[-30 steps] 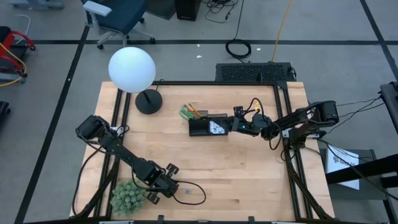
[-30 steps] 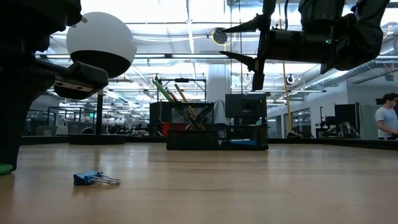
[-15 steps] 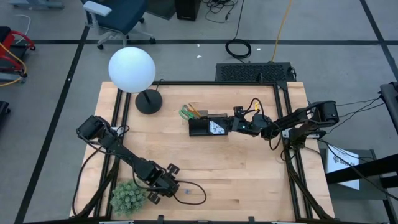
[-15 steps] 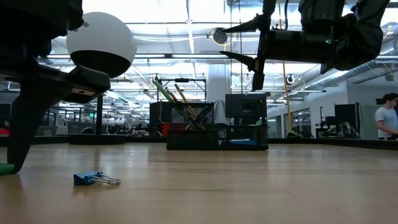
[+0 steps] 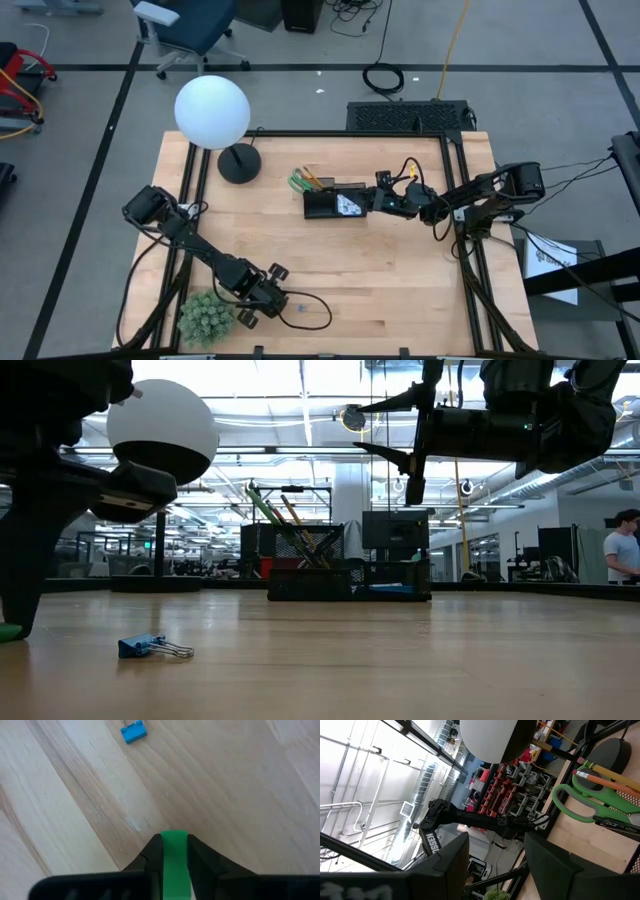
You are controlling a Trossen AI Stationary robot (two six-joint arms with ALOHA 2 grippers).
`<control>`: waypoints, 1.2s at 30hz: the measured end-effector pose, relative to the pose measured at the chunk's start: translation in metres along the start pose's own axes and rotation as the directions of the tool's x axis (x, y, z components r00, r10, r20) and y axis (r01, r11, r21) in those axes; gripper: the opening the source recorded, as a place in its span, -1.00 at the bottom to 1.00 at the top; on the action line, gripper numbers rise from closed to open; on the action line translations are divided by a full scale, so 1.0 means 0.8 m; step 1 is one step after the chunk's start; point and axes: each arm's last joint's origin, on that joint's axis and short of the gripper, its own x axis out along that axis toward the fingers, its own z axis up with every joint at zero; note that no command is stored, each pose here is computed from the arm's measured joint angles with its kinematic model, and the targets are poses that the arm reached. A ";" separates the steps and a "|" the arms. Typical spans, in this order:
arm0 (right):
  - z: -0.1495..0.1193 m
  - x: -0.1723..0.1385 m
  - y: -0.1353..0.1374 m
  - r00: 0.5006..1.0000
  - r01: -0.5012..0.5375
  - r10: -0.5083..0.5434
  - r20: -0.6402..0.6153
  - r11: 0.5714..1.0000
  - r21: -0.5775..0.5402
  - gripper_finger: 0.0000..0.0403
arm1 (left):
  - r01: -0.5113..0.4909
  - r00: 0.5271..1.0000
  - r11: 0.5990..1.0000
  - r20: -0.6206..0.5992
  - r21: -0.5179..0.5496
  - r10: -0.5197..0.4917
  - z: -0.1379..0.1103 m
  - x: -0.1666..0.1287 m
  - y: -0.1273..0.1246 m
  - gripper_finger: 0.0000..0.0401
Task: Pick and place office supplies into organizer
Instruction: Put the green eraser into the black desk organizer
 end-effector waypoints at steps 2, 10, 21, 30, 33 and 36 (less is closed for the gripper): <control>0.000 0.000 0.000 1.000 0.000 0.000 0.000 1.000 0.000 -0.10 | 0.000 1.000 1.000 0.000 -0.001 0.000 0.000 0.000 0.000 -0.77; 0.000 0.000 0.000 1.000 0.000 0.000 0.000 1.000 0.000 -0.10 | 0.000 1.000 1.000 0.001 -0.006 0.000 0.000 0.000 0.000 -0.68; 0.000 0.000 0.000 1.000 0.000 0.000 0.000 1.000 0.000 -0.10 | -0.011 1.000 0.995 -0.002 -0.103 0.011 0.000 -0.004 0.000 -0.70; 0.000 0.000 0.000 1.000 0.000 0.000 0.000 1.000 0.000 -0.10 | -0.077 0.997 0.990 0.009 -0.118 0.078 -0.002 -0.022 0.010 -0.83; 0.000 0.000 0.000 1.000 0.000 0.000 0.000 1.000 0.000 -0.10 | -0.084 0.996 0.989 -0.015 -0.121 0.083 -0.004 -0.022 0.012 -0.80; 0.000 0.000 0.000 1.000 0.000 0.000 0.000 1.000 0.000 -0.10 | -0.081 0.997 0.989 -0.029 -0.124 0.078 -0.006 -0.023 0.012 -0.77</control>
